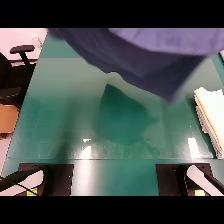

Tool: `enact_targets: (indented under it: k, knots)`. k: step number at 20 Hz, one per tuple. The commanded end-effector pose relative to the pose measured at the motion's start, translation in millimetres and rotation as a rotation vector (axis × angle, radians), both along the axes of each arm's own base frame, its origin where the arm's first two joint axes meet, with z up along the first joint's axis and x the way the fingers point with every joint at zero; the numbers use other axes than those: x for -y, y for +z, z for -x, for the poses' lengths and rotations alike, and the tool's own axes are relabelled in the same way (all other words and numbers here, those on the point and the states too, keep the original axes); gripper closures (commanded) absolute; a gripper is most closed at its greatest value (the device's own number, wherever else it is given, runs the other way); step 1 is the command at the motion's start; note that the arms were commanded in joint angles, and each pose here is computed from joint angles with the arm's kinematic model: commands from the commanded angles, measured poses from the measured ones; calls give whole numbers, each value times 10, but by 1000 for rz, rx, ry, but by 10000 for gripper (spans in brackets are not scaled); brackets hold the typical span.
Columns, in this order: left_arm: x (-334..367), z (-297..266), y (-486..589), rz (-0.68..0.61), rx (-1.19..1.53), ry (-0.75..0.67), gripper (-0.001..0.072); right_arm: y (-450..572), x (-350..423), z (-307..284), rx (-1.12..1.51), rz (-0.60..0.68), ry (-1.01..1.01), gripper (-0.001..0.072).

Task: Fold the shirts.

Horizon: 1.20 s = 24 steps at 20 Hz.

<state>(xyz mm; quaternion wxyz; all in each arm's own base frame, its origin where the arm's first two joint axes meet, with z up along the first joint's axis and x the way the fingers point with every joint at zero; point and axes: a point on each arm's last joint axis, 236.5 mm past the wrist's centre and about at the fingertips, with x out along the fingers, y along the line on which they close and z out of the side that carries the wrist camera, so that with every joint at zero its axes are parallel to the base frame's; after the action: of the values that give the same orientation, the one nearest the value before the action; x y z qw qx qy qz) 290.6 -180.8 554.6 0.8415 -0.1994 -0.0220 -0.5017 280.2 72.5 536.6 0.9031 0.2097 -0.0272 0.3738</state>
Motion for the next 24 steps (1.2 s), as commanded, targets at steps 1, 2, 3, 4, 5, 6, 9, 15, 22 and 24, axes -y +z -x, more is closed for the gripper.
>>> enact_targets:
  k: [1, 2, 3, 4, 5, 6, 9, 15, 22, 24]
  knots:
    - [-37, -216, -765, -238, -205, 67, 685, -534, -107, -73, -203, 136, 32, 694]
    - [-154, -385, -1227, -348, -331, 126, 686, -865, -84, -203, -304, 170, 0, 694]
    - [-280, -502, -1690, -449, -453, 166, 686, -1223, -87, -309, -404, 190, -26, 694]
    - [-356, -569, -2058, -513, -545, 178, 685, -1646, -111, -383, -503, 210, -46, 694]
    - [-434, -634, -2419, -549, -645, 185, 686, -2052, -165, -406, -595, 205, -51, 694]
    - [-482, -648, -2760, -570, -749, 177, 686, -2491, -293, -363, -690, 178, -28, 694]
    - [-564, -360, -3846, -650, -1084, 90, 686, -3608, -748, 64, -925, 68, 65, 694]
    - [-534, 865, -5336, -666, -1530, -35, 685, -4676, -1182, 935, -1177, -103, 111, 694]
    - [-678, 1320, -5982, -719, -1664, 20, 684, -5351, -1074, 1403, -1349, -148, 36, 354]
    - [-678, 1271, -5986, -706, -1658, 40, 684, -5250, -1012, 1338, -1296, -179, 5, 85]
